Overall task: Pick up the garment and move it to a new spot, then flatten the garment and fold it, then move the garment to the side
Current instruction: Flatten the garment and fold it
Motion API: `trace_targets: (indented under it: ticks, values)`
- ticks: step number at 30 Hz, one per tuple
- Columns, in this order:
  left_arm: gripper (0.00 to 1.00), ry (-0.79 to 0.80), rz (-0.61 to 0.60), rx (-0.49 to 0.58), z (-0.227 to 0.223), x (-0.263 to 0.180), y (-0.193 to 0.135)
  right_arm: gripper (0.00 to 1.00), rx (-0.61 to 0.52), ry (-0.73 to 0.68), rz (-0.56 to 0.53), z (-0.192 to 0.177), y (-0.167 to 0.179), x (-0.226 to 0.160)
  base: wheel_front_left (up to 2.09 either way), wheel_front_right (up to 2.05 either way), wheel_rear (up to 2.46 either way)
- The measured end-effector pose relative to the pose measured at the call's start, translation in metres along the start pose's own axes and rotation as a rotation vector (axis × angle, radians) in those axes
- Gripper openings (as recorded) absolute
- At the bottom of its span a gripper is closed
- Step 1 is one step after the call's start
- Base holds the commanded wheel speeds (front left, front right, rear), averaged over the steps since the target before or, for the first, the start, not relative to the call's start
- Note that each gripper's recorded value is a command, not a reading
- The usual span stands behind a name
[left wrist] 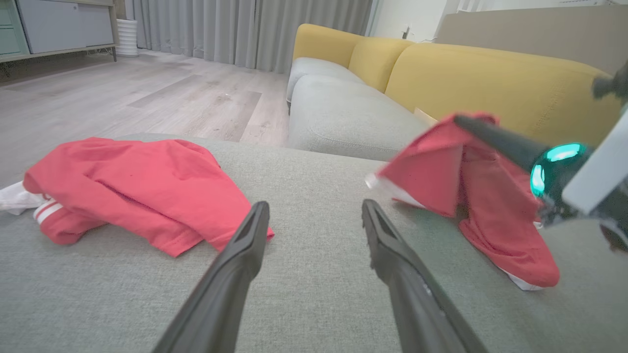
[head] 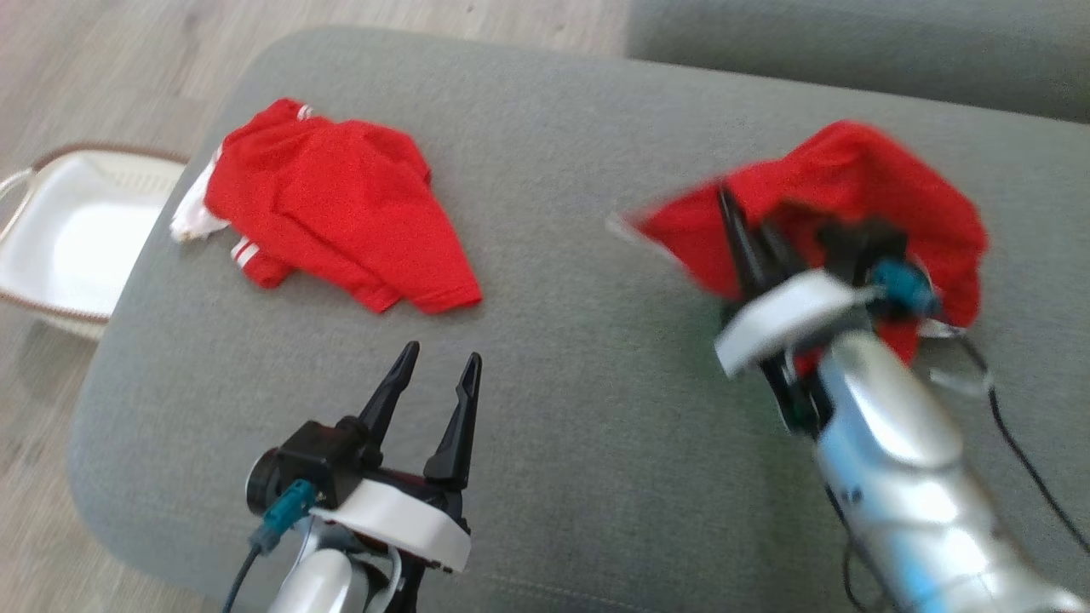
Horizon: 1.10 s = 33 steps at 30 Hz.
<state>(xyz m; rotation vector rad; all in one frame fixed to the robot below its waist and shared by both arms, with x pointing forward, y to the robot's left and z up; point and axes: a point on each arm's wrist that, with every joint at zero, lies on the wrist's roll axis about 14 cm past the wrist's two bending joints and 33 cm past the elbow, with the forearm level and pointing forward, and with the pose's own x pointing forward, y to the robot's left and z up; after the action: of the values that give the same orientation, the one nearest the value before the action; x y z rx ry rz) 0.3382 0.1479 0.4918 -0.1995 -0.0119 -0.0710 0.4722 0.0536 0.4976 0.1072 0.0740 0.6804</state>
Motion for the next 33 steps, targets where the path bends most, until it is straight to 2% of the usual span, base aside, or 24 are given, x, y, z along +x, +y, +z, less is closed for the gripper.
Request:
trace_targets:
  ticks: [4,5,10,13,15,18,20,23,26,27,28,29,33]
  values:
    - [1.00,-0.017,-0.027,-0.002,0.004,-0.001,-0.009,0.00,-0.021,-0.216,0.048,0.091,0.013,0.015,0.00,0.00,0.00]
    - [1.00,-0.017,-0.027,-0.002,0.004,-0.001,-0.009,0.00,-0.021,-0.216,0.048,0.091,0.013,0.015,0.00,0.00,0.00]
    - [1.00,-0.034,-0.040,-0.006,0.008,-0.010,-0.016,0.00,-0.056,-0.468,-0.025,0.209,-0.010,0.012,0.00,0.00,0.00]
    - [1.00,-0.043,-0.039,-0.008,0.010,-0.015,-0.017,0.00,-0.075,-0.558,-0.043,0.252,-0.013,0.004,0.00,0.00,0.00]
    - [1.00,-0.045,-0.036,-0.010,0.010,-0.017,-0.016,0.00,-0.072,-0.583,-0.041,0.262,-0.011,0.000,0.00,0.00,0.00]
    - [1.00,-0.038,-0.030,-0.014,0.007,-0.020,-0.015,0.00,0.016,-0.555,-0.073,0.245,-0.023,-0.004,0.00,0.00,0.00]
    - [1.00,-0.032,-0.029,-0.017,0.005,-0.021,-0.015,0.00,0.070,-0.477,-0.138,0.206,-0.045,-0.008,0.00,0.00,0.00]
    - [1.00,-0.022,-0.035,-0.018,0.003,-0.017,-0.016,0.00,0.201,-0.267,-0.316,0.106,-0.095,-0.032,0.00,0.00,0.00]
    - [1.00,-0.011,-0.051,-0.019,0.000,-0.012,-0.020,0.00,0.261,-0.021,-0.509,0.002,-0.138,-0.084,0.00,0.00,0.00]
    - [1.00,-0.005,-0.058,-0.018,-0.002,-0.010,-0.021,0.07,0.272,0.055,-0.568,-0.024,-0.152,-0.104,0.00,0.00,0.00]
    - [1.00,0.001,-0.062,-0.019,-0.004,-0.009,-0.022,0.67,0.268,0.104,-0.619,-0.040,-0.165,-0.122,0.00,0.00,0.00]
    - [1.00,0.005,-0.069,-0.020,-0.005,-0.007,-0.024,1.00,0.263,0.138,-0.674,-0.050,-0.181,-0.140,0.00,0.00,0.00]
    - [1.00,0.019,-0.092,-0.022,-0.009,-0.002,-0.029,1.00,0.231,0.170,-0.813,-0.054,-0.222,-0.182,0.00,0.00,0.00]
